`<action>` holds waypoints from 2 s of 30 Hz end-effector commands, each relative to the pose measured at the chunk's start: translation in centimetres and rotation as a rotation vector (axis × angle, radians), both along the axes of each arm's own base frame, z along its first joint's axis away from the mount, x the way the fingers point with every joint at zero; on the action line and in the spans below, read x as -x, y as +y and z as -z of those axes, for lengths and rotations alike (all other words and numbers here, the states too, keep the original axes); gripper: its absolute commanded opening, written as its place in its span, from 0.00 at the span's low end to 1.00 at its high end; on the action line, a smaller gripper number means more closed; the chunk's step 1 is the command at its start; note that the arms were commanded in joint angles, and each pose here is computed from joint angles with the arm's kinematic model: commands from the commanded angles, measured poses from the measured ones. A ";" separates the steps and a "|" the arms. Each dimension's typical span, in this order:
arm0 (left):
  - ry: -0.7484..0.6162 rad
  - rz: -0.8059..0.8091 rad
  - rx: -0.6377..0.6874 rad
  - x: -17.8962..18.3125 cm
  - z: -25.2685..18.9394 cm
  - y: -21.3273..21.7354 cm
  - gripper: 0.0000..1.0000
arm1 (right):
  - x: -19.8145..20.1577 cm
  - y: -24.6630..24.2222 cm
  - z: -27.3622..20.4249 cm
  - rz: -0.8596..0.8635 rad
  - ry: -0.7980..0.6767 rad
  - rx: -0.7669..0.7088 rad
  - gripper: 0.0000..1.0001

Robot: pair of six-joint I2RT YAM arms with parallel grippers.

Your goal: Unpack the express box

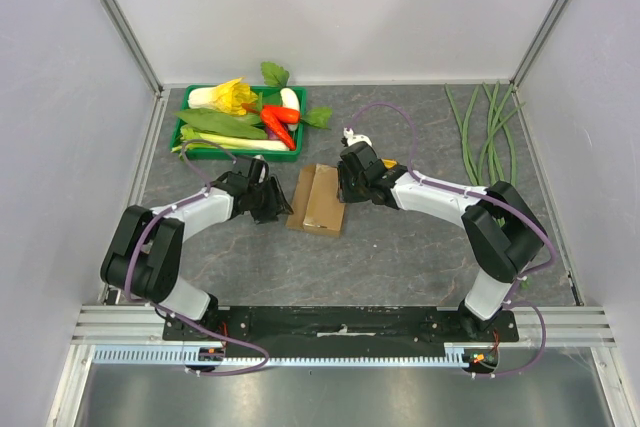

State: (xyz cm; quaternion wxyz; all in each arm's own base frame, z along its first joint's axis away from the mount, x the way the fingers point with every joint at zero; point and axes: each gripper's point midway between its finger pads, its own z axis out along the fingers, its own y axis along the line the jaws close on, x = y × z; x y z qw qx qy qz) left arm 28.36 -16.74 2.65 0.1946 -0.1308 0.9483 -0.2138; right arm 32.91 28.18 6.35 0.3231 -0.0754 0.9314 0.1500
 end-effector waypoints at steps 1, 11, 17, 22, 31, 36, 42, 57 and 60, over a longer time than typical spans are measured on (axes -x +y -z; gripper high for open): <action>-0.081 0.026 0.008 -1.9 -1.4 -0.4 0.57 | 0.4 -1.6 1.1 -0.004 0.031 0.084 0.39; -0.001 0.008 0.060 -3.7 0.6 -2.0 0.58 | 1.9 -1.9 2.0 -0.114 0.060 0.082 0.39; 0.050 0.010 0.118 -4.7 1.7 -2.9 0.48 | 2.6 -2.5 2.8 -0.139 0.087 0.050 0.33; 0.084 0.054 0.230 -4.5 1.6 -4.1 0.45 | 3.0 -2.4 3.3 -0.162 0.118 0.016 0.30; 0.132 0.099 0.380 -1.6 1.9 -5.2 0.41 | 2.7 -3.2 4.4 -0.163 0.163 -0.059 0.29; 0.122 0.108 0.415 -1.8 1.4 -5.6 0.19 | 2.6 -3.1 4.3 -0.168 0.171 -0.074 0.29; 0.079 0.133 0.393 -2.3 -1.1 -5.4 0.02 | 1.6 -3.5 2.2 -0.111 0.136 -0.068 0.30; -0.019 0.163 0.422 -1.7 -9.4 -5.5 0.02 | -1.9 -4.5 -13.4 0.004 -0.220 -0.151 0.77; -0.028 0.174 0.425 -1.8 -10.0 -5.5 0.02 | -1.3 -2.5 -13.2 -0.065 -0.215 -0.169 0.77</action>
